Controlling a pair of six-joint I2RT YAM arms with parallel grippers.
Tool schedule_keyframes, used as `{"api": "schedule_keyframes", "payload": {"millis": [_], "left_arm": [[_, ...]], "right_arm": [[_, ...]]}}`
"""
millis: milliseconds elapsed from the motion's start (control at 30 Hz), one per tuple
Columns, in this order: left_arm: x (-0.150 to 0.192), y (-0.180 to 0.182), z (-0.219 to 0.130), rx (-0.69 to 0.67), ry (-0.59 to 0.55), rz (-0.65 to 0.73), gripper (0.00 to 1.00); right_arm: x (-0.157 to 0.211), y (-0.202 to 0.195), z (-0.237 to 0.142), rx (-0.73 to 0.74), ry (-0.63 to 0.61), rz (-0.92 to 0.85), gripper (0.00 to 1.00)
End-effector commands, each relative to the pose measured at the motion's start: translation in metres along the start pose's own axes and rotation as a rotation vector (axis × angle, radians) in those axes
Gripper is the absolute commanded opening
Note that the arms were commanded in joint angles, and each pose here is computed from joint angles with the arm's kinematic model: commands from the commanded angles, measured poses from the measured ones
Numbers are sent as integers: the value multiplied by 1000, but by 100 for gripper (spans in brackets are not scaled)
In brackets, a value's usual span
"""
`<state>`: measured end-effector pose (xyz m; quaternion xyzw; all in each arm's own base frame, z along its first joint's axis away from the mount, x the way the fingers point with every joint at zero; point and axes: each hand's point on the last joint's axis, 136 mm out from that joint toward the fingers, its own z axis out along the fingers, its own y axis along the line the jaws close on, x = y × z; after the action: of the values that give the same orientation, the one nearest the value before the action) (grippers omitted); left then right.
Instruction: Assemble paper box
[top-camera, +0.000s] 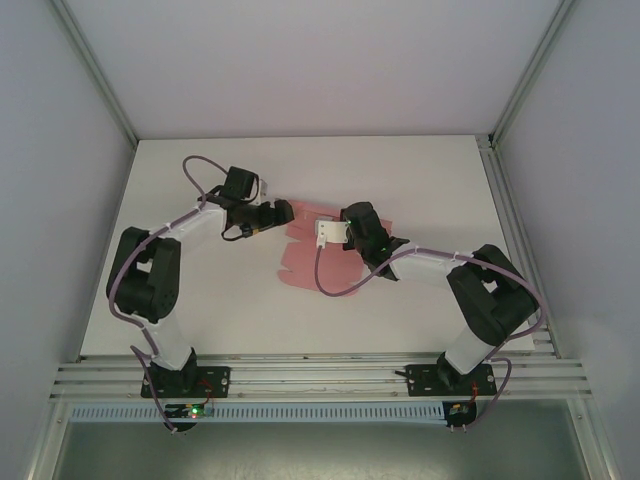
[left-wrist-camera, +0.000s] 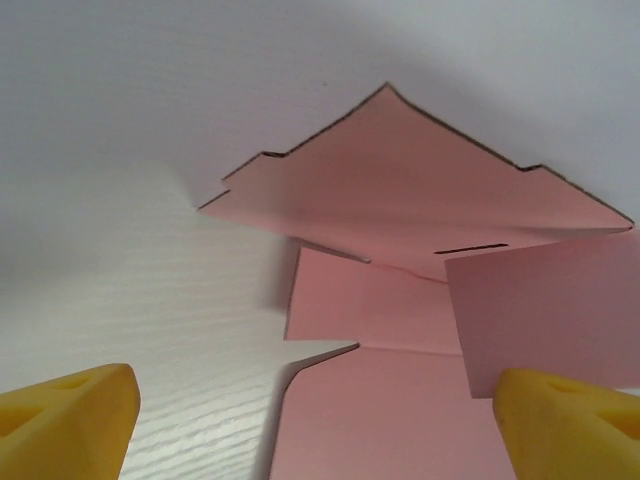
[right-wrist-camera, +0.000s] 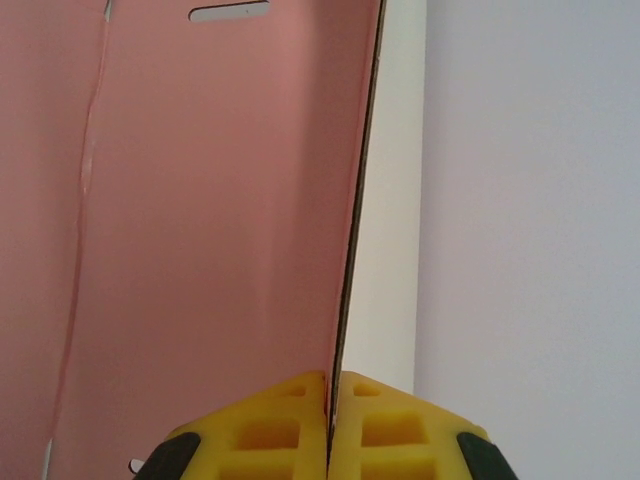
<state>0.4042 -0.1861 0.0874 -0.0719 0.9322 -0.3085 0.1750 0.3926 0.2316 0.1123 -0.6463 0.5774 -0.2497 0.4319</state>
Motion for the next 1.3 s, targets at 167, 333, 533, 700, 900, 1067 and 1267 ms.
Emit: {"api": "schedule_keyframes", "payload": {"millis": [167,333,533,700,900,1067,1267], "left_arm": [[10,-46,24,111,15,115,92],[26,-36,26,52,16,124,93],[25,7,-7,-154,-63,79,91],[16,47,-40,-305,-153,14,95],[22,68,-6,-350,-21,-51,81],[16,56,16,-259,-5,-58,40],[11,32,38,-85,-11,-59,27]], "right_arm": [[-11,41,0,-131,-39,-27,0],[-10,40,-2,-128,-41,-10,0],[5,37,-3,-112,6,-11,0],[8,34,-6,-107,9,2,0],[11,36,-4,-114,17,8,0],[10,39,-4,-126,17,14,0],[13,43,-1,-139,31,14,0]]}}
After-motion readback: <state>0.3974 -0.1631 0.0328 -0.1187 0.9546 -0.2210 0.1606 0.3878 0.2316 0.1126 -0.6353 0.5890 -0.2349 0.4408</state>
